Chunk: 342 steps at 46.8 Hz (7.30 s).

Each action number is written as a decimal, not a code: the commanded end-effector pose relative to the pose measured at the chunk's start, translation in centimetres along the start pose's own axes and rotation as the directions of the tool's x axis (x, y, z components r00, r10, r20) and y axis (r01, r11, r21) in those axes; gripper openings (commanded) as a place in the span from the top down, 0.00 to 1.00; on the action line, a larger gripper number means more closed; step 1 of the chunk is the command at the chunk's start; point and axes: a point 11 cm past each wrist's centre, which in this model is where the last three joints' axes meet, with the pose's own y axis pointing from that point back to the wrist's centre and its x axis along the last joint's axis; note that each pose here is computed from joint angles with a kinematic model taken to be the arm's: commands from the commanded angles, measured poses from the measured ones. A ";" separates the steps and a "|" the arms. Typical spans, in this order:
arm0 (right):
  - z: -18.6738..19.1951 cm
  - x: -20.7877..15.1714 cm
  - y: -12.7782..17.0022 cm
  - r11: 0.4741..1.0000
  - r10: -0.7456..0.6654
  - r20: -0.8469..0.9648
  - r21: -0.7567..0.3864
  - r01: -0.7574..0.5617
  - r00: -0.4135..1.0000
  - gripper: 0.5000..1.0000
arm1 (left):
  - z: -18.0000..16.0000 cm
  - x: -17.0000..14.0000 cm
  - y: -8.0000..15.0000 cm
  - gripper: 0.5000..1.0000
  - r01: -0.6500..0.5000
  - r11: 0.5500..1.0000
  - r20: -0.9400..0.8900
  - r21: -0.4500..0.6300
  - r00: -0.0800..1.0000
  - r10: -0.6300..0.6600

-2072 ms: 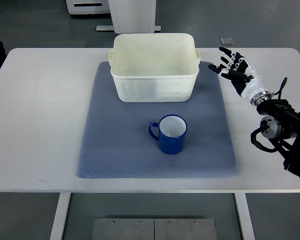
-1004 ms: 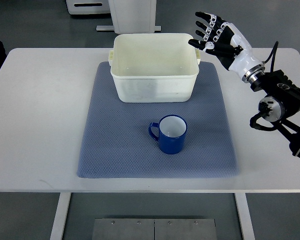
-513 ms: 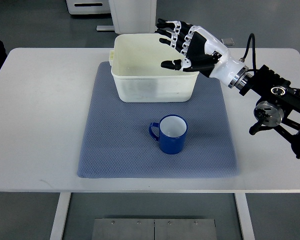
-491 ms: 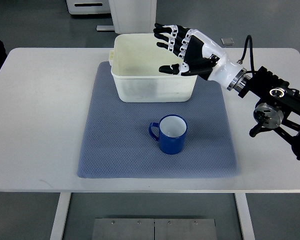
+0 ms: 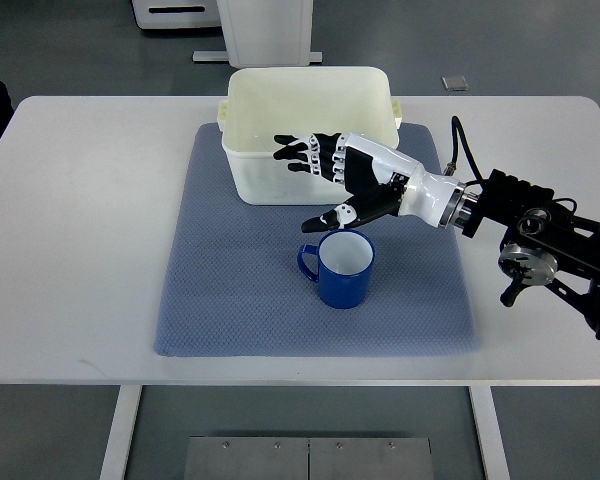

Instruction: Place cup in box with right hand

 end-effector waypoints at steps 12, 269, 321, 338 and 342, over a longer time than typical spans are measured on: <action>2.9 0.6 1.2 0.997 0.024 -0.016 -0.070 -0.025 1.000 0.00 | 0.0 0.0 0.0 0.00 0.000 1.000 0.000 0.000 1.000 0.000; 1.1 10.1 -4.6 0.881 0.441 -0.220 -0.081 -0.467 0.870 0.00 | 0.0 0.0 0.0 0.00 0.000 1.000 0.000 0.000 1.000 0.000; -0.1 17.2 5.1 0.726 0.686 -0.006 -0.049 -0.686 0.727 0.00 | 0.0 0.0 0.0 0.00 0.000 1.000 0.000 0.000 1.000 0.000; 3.5 17.8 9.4 0.594 0.790 0.243 -0.080 -0.800 0.563 0.00 | 0.0 0.0 0.0 0.00 0.000 1.000 0.000 0.000 1.000 0.000; 4.4 17.4 9.7 0.593 0.792 0.249 -0.097 -0.799 0.557 0.00 | 0.0 0.0 0.0 0.00 0.000 1.000 0.000 0.000 1.000 0.000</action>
